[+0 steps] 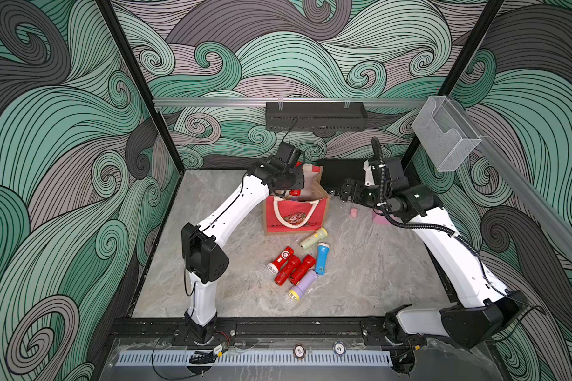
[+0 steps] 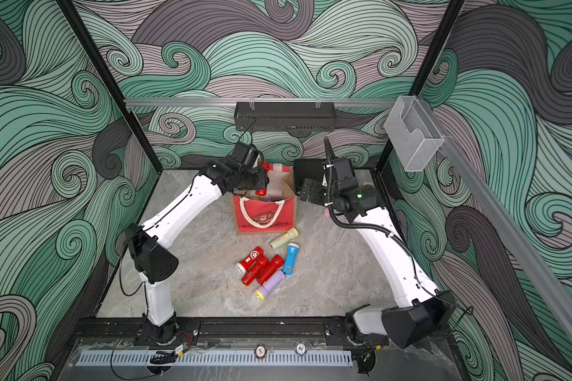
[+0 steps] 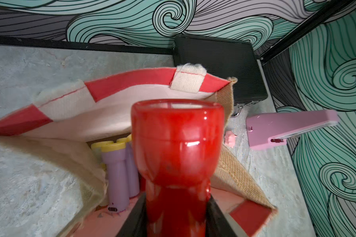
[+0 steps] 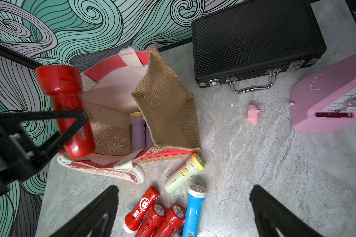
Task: Put the flashlights into the tote bags
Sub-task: Place the flashlight in the canvas bag.
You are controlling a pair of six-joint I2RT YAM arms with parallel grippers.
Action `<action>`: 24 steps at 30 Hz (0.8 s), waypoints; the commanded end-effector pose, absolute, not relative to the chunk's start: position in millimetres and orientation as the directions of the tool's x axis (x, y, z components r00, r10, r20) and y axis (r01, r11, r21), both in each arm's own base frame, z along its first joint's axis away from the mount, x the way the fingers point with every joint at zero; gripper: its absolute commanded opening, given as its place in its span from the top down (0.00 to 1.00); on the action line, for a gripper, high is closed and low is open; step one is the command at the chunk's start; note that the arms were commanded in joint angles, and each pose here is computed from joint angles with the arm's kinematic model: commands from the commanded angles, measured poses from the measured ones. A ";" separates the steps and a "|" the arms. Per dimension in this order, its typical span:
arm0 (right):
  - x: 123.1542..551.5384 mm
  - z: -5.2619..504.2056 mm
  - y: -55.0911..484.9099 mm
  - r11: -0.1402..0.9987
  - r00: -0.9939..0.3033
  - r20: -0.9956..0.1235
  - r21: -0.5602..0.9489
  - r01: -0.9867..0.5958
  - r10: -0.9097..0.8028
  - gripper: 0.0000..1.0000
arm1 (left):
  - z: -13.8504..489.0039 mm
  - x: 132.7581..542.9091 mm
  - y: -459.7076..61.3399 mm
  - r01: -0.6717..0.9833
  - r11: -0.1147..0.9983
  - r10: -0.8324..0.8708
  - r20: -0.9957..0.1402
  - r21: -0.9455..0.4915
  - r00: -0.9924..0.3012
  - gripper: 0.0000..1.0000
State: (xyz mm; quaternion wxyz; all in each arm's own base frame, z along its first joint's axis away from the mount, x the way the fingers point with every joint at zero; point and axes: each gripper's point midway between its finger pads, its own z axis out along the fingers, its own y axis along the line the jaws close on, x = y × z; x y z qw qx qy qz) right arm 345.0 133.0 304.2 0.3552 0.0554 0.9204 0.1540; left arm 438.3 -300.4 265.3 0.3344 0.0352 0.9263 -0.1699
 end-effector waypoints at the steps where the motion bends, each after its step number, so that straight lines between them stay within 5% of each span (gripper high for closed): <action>1: 340.9 307.3 127.4 0.953 -0.743 -0.639 0.303 -0.005 0.199 0.00 | 264.1 448.9 -308.7 0.193 0.943 -0.035 -0.658 -0.272 -0.753 1.00; 24: 323.9 301.6 121.9 0.957 -0.761 -0.624 0.290 -0.011 0.180 0.01 | 129.3 466.5 -319.2 0.128 0.984 0.046 -0.510 -0.127 -0.859 1.00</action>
